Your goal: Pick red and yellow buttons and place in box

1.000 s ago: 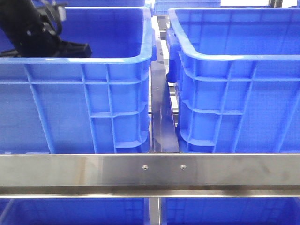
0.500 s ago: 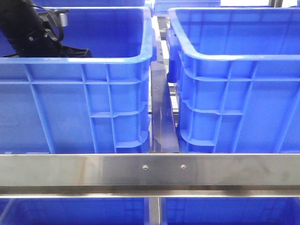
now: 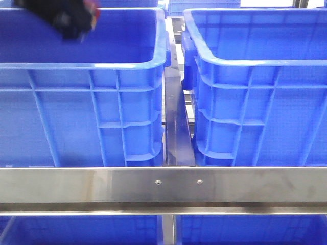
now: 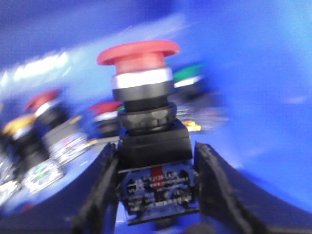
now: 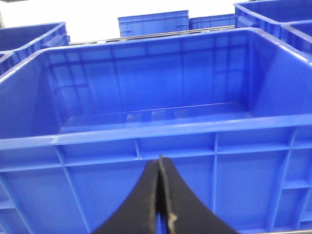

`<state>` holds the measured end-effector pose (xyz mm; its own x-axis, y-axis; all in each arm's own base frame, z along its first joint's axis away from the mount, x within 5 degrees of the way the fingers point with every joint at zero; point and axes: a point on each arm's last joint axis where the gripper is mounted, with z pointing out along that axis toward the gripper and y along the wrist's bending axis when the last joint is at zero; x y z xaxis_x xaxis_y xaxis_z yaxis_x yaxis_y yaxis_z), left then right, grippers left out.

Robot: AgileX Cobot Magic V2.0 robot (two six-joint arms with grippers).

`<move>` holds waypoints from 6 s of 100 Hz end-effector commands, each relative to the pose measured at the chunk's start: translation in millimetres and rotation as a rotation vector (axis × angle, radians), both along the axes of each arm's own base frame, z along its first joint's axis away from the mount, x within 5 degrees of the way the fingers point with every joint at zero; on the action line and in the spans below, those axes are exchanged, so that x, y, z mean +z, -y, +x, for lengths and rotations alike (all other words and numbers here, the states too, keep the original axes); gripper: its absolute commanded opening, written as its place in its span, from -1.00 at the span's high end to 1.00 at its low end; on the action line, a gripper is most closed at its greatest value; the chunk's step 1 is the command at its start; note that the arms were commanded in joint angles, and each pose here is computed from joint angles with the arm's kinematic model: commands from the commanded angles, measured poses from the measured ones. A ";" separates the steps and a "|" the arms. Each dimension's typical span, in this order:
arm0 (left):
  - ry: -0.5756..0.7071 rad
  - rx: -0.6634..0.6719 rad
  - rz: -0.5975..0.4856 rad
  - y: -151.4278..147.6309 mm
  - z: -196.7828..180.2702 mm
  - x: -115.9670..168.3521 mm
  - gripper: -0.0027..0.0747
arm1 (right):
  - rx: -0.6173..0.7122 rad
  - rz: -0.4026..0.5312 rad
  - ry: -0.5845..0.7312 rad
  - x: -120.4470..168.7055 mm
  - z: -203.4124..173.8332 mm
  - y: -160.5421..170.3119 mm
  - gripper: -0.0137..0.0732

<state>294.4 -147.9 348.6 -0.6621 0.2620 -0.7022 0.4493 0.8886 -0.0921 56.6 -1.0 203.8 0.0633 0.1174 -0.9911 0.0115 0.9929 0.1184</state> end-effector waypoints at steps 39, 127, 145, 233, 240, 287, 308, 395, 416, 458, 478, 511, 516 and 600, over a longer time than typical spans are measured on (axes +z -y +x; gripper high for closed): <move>0.299 -0.460 -0.155 55.9 -129.6 89.2 0.98 | -0.009 -0.016 0.153 17.6 -4.6 0.5 0.95; 0.290 -0.551 -0.158 72.0 -146.2 85.3 0.98 | 0.146 0.136 -0.209 185.2 -13.3 -14.0 0.95; 0.290 -0.551 -0.158 72.0 -146.2 85.3 0.98 | 0.193 0.200 -0.309 189.6 6.7 -18.8 0.95; 0.290 -0.551 -0.158 72.0 -146.2 85.3 0.98 | 0.808 0.563 -0.367 200.7 57.6 -66.3 -0.52; 0.290 -0.551 -0.158 72.0 -146.2 85.3 0.98 | 0.876 0.594 -0.373 200.7 66.1 -70.0 -0.52; 0.290 -0.551 -0.158 72.0 -146.2 85.3 0.98 | 0.956 0.669 -0.463 190.0 107.8 -77.3 -0.52; 0.292 -0.551 -0.159 72.1 -146.1 85.5 0.98 | 1.004 0.646 -0.467 196.1 112.4 -87.9 -0.52; 0.292 -0.551 -0.160 72.1 -146.1 85.5 0.98 | 1.093 0.667 -0.546 188.3 133.2 -116.9 0.38; 0.291 -0.549 -0.158 71.8 -145.8 85.4 0.80 | 1.094 0.668 -0.546 188.4 133.2 -116.9 0.40; 0.287 -0.548 -0.159 71.2 -146.3 85.5 -0.45 | 1.050 0.649 -0.508 189.5 137.2 -114.4 0.40; 0.253 -0.436 -0.181 59.3 -131.3 85.4 -0.45 | 0.997 0.614 -0.462 189.9 141.8 -110.9 0.40; 0.286 -0.228 -0.201 8.0 -116.7 86.4 -0.45 | 0.853 0.554 -0.414 186.5 152.4 -103.0 0.40; 0.294 -0.195 -0.204 -3.7 -120.1 85.0 -0.45 | 0.831 0.547 -0.408 186.1 153.9 -101.7 0.40; 0.531 0.535 -0.113 -148.6 -227.6 14.8 -0.12 | 0.783 0.520 -0.390 185.2 157.2 -98.6 0.40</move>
<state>70.6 -1.5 355.8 -0.3363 -0.0680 -0.9393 -0.0022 0.9974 -0.0714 216.0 100.2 371.0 -0.5859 0.3730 -0.7195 -0.4598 0.5781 0.6741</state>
